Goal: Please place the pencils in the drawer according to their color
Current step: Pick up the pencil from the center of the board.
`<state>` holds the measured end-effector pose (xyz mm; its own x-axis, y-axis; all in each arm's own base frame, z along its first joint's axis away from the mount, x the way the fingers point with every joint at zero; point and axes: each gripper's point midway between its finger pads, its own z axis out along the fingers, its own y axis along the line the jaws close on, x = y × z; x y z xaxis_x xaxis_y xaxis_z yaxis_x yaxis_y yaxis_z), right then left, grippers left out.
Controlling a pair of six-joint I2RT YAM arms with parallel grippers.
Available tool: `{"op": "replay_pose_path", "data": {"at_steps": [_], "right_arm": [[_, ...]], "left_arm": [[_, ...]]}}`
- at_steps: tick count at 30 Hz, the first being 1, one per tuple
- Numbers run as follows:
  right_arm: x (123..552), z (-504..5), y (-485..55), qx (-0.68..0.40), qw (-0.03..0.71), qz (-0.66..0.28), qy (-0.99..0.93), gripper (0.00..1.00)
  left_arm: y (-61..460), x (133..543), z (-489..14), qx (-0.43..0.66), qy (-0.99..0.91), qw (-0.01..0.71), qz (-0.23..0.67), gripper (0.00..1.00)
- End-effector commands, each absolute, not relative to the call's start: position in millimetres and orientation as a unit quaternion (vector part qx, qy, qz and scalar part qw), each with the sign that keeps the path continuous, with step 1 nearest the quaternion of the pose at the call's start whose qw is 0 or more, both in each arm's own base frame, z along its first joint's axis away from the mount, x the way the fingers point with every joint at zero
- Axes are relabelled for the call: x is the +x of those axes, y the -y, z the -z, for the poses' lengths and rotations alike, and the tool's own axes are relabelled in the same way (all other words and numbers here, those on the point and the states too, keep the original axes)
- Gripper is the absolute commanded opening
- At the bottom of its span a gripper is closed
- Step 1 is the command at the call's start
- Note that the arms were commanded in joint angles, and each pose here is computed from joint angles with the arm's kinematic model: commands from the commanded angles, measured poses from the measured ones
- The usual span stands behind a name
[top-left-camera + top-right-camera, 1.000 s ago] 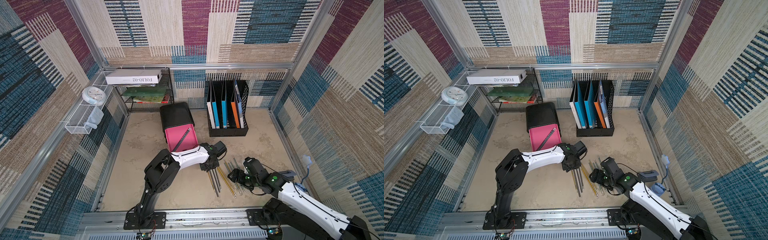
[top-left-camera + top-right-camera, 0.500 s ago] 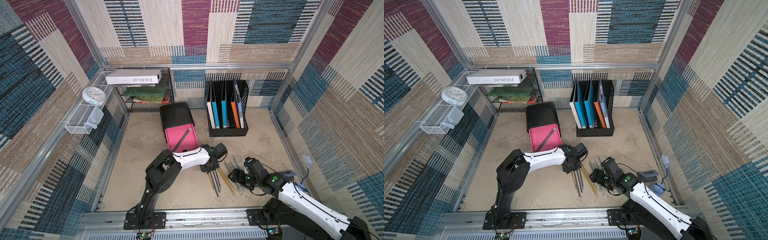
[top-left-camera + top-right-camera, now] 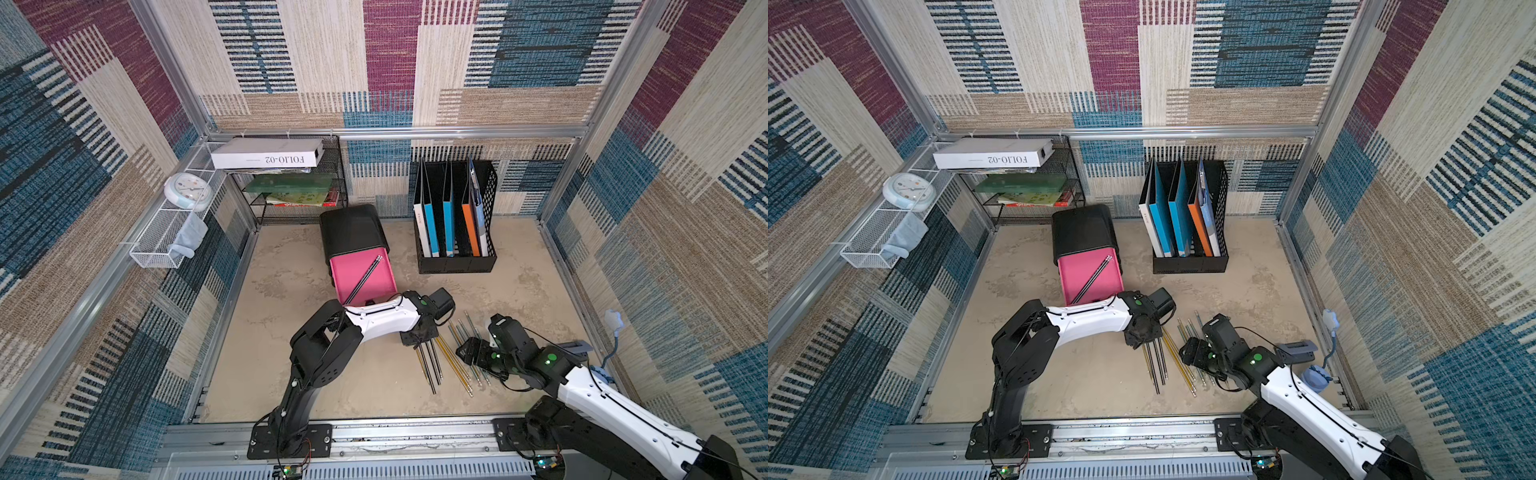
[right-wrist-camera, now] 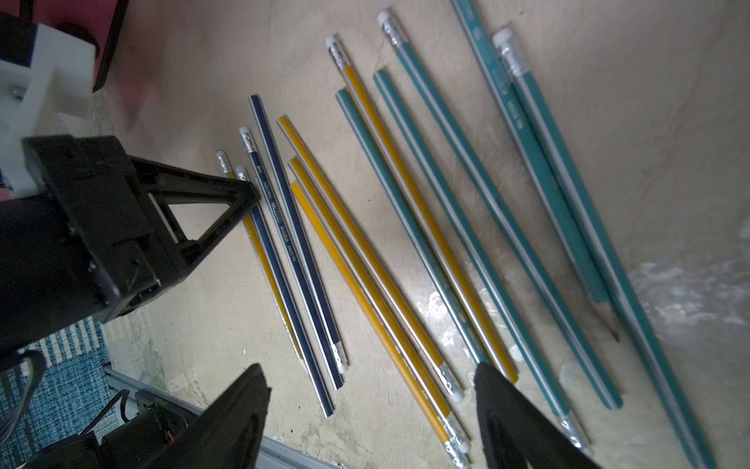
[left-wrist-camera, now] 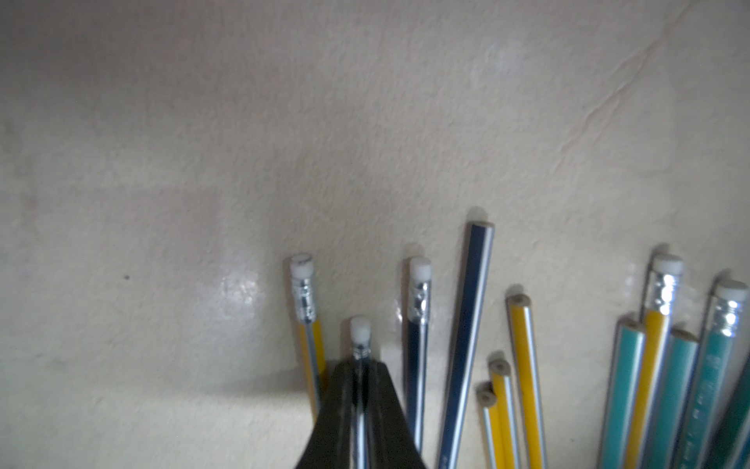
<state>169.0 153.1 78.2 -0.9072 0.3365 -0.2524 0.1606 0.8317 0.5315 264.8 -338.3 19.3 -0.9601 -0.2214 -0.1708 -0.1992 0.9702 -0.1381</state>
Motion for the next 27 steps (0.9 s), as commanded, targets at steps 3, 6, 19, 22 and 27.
{"op": "replay_pose_path", "data": {"at_steps": [3,6,19,22,27], "right_arm": [[169,-78,-151,0.131,0.173,-0.253,-0.943,0.84],[170,-79,-152,0.132,0.174,-0.254,-0.942,0.84],[171,-79,-153,0.131,0.173,-0.256,-0.942,0.84],[171,-78,-154,0.13,0.172,-0.257,-0.942,0.84],[173,-79,-156,0.128,0.174,-0.258,-0.941,0.84]], "left_arm": [[336,251,-10,-0.099,-0.992,0.059,0.048,0.04],[338,254,-13,-0.092,-0.993,0.062,0.051,0.0],[352,274,-69,-0.061,-0.988,0.113,0.083,0.0],[351,273,-77,-0.055,-0.988,0.117,0.087,0.0],[341,271,-96,-0.037,-0.986,0.132,0.09,0.0]]}}
